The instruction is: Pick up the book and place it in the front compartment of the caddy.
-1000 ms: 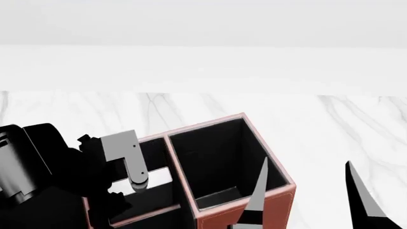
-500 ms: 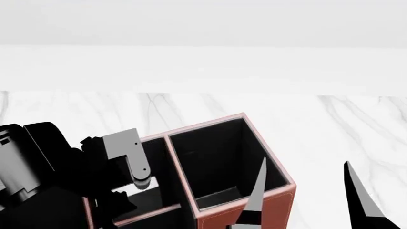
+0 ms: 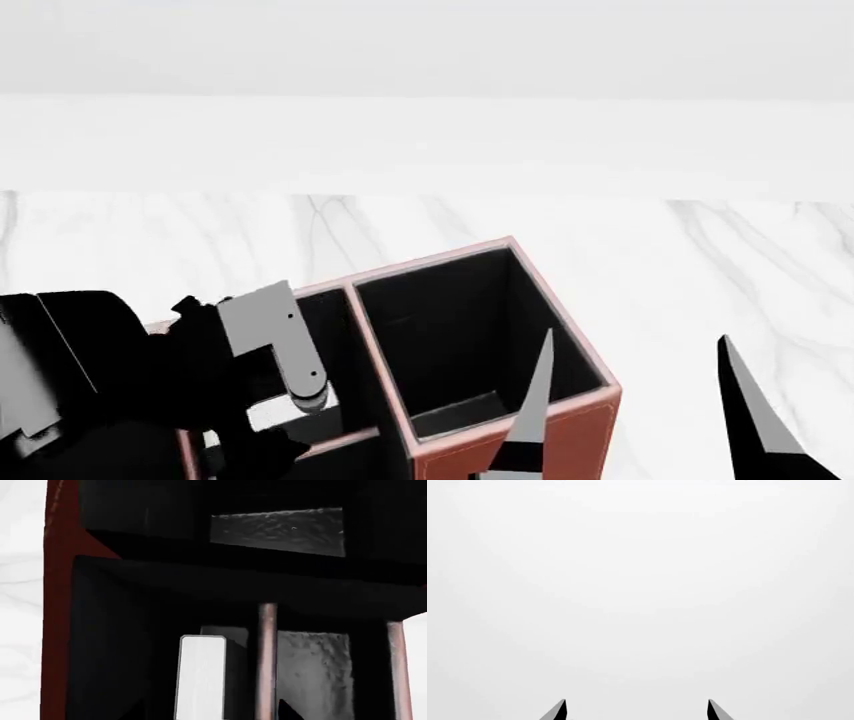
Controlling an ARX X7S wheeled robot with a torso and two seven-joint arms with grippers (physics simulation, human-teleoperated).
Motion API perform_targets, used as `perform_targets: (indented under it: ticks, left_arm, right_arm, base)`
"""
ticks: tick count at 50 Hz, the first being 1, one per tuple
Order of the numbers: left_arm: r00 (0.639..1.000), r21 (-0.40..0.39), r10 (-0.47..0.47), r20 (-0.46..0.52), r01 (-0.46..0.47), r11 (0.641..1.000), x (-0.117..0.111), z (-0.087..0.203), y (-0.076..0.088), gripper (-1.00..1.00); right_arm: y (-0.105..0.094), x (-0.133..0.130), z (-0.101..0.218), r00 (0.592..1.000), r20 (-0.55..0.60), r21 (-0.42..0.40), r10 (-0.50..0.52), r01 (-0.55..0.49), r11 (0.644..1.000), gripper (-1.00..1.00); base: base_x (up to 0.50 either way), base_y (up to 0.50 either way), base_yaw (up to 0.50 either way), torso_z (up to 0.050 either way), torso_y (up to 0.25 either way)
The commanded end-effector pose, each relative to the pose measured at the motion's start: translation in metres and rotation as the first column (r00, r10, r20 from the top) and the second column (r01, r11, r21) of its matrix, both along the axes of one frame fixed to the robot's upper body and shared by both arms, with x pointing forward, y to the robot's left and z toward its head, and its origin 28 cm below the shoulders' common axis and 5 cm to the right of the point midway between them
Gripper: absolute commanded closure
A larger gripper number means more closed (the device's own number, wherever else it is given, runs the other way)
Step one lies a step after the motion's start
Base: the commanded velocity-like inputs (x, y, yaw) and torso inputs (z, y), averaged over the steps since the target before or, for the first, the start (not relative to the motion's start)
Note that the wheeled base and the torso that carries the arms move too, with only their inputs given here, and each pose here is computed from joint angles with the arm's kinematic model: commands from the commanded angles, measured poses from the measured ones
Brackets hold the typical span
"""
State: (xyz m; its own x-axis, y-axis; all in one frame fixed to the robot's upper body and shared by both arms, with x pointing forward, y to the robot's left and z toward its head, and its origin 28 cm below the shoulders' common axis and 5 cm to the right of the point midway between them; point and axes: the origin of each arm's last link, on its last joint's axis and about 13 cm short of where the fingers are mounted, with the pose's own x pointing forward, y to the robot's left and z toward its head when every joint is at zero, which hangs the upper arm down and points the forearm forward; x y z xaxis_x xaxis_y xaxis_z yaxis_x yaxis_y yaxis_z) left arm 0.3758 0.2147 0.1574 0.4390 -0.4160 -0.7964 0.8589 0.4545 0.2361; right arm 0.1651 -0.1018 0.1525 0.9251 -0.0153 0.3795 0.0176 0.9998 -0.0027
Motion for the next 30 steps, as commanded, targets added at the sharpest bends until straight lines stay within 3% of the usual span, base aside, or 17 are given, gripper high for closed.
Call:
perform_targets:
  ticks: [1,16,21,24,30]
  left_arm:
    - [0.988,-0.126,0.075,0.133,-0.058,0.99,-0.022,0.003,-0.011,-1.0]
    - [0.946,-0.364,0.149,0.286,-0.036,0.931,-0.064,0.032,-0.013,-1.0]
    - [0.93,-0.375,0.178,0.322,-0.047,0.926,-0.074,0.028,-0.012,-1.0]
    - [0.91,-0.338,0.181,0.372,-0.05,0.94,-0.08,0.024,-0.011,-1.0]
    - [0.882,-0.418,0.24,0.405,-0.055,0.907,-0.089,0.03,-0.011,-1.0]
  right_arm:
    - [0.001,-0.002,0.004,1.0,0.009,0.0,0.005,-0.005,1.0,-1.0]
    - [0.003,-0.003,0.004,1.0,0.015,-0.006,0.016,-0.015,1.0,-1.0]
    - [0.004,-0.004,0.004,1.0,0.015,-0.006,0.019,-0.019,1.0,-1.0]
    - [0.004,-0.004,0.005,1.0,0.017,-0.008,0.019,-0.019,1.0,-1.0]
    - [0.005,-0.004,0.005,1.0,0.017,-0.01,0.022,-0.022,1.0,-1.0]
  base:
    - [0.0,0.0,0.0,0.0,0.0]
    - [0.0,0.0,0.0,0.0,0.0]
    - [0.0,0.0,0.0,0.0,0.0]
    - [0.0,0.0,0.0,0.0,0.0]
    - [0.0,0.0,0.0,0.0,0.0]
